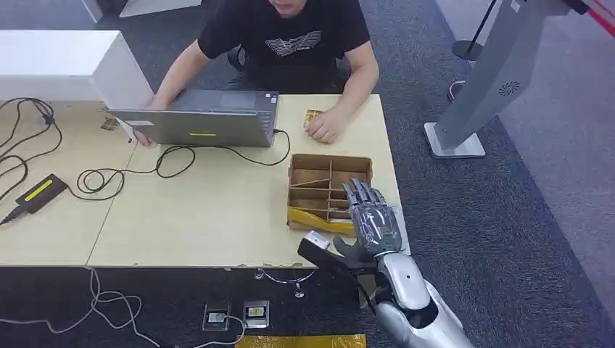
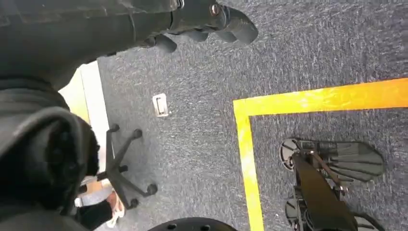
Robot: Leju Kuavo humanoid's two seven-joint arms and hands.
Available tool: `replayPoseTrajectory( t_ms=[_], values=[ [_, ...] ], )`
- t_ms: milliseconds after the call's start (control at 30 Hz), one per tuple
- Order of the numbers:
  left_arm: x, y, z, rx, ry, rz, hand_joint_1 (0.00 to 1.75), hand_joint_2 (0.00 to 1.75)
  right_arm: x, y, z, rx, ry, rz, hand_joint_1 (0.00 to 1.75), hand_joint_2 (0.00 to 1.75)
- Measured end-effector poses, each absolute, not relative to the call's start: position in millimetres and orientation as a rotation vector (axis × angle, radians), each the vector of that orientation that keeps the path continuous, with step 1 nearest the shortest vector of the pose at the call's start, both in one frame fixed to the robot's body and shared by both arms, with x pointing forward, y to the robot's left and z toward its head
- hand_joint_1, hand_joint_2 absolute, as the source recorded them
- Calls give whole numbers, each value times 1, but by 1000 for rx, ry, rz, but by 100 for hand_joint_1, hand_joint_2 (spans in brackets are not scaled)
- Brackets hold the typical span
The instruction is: Pass the card to the sensor for recognition and then transmit it.
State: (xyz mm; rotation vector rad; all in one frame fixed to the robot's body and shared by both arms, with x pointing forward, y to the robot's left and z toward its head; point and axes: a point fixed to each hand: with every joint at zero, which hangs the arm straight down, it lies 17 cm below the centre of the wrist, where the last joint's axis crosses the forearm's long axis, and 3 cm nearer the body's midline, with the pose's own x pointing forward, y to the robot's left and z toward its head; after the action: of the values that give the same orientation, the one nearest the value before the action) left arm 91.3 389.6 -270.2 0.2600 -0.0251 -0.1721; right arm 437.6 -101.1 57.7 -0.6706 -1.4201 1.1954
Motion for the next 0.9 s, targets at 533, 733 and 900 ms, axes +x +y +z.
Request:
replayPoseTrajectory(
  t_ms=[533, 733, 900],
  values=[
    [92, 393, -270, 268, -26, -170, 0, 0, 459, -102, 53, -768, -1437, 1267, 0, 175],
    [92, 394, -270, 275, -27, -165, 0, 0, 464, -100, 49, -772, -1434, 1281, 0, 175],
    [92, 393, -270, 272, -27, -166, 0, 0, 473, -99, 50, -779, -1429, 1290, 0, 175]
  ],
)
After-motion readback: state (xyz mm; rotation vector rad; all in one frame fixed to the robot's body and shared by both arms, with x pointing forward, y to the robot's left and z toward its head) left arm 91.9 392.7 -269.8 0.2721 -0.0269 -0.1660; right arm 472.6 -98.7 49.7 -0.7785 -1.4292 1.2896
